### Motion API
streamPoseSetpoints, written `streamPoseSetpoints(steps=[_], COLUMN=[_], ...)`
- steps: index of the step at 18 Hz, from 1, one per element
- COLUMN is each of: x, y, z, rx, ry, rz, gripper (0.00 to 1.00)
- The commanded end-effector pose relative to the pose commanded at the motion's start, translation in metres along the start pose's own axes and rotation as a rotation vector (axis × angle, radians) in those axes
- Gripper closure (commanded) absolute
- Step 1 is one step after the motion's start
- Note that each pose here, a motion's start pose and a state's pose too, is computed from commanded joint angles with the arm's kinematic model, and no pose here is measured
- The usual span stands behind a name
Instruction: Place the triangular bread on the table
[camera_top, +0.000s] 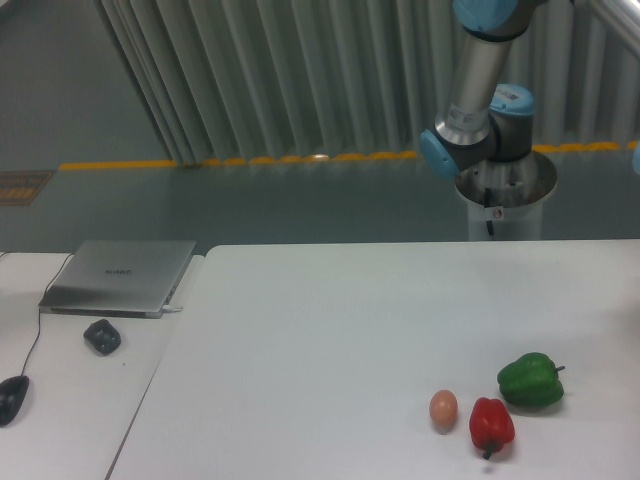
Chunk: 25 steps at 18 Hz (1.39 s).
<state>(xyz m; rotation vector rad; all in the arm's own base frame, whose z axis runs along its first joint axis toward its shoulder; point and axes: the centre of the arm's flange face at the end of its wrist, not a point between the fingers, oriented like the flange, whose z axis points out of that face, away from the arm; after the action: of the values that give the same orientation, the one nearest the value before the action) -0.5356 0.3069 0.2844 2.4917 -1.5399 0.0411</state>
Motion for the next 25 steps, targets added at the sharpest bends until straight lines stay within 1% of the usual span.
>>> streamPoseSetpoints(steps=[2,5,7,8,9,10,11,12,14,15,16,20,23,25], x=[0.003,0.002,0.002,0.001,0.000,-0.001,0.000,-0.001,-0.004,-0.005,-0.005,-0.005,-0.005,-0.006], y=[0.006,0.003,0.006,0.005,0.004,0.004,0.003,0.004,0.009,0.012,0.013,0.016,0.020,0.022], z=[0.001,0.011,0.010,0.008,0.007,0.006,0.003,-0.001,-0.012,-0.017,-0.020,-0.024,-0.039,-0.053], rx=[0.006,0.020,0.014,0.010,0.007,0.003,0.004,0.003,0.024,0.033,0.038,0.035,0.050,0.071], ry=[-0.004,0.009,0.009,0.008,0.010,0.013,0.018,0.024,0.047,0.057,0.063,0.062,0.074,0.068], rz=[-0.011,-0.010,-0.021,-0.028,-0.040,-0.056,-0.069,-0.072,-0.064,-0.062,-0.061,-0.061,-0.057,-0.059], gripper=[0.06,0.08,0.32,0.40,0.56,0.70,0.79,0.85,0.87,0.92,1.00,1.00,1.00,1.00])
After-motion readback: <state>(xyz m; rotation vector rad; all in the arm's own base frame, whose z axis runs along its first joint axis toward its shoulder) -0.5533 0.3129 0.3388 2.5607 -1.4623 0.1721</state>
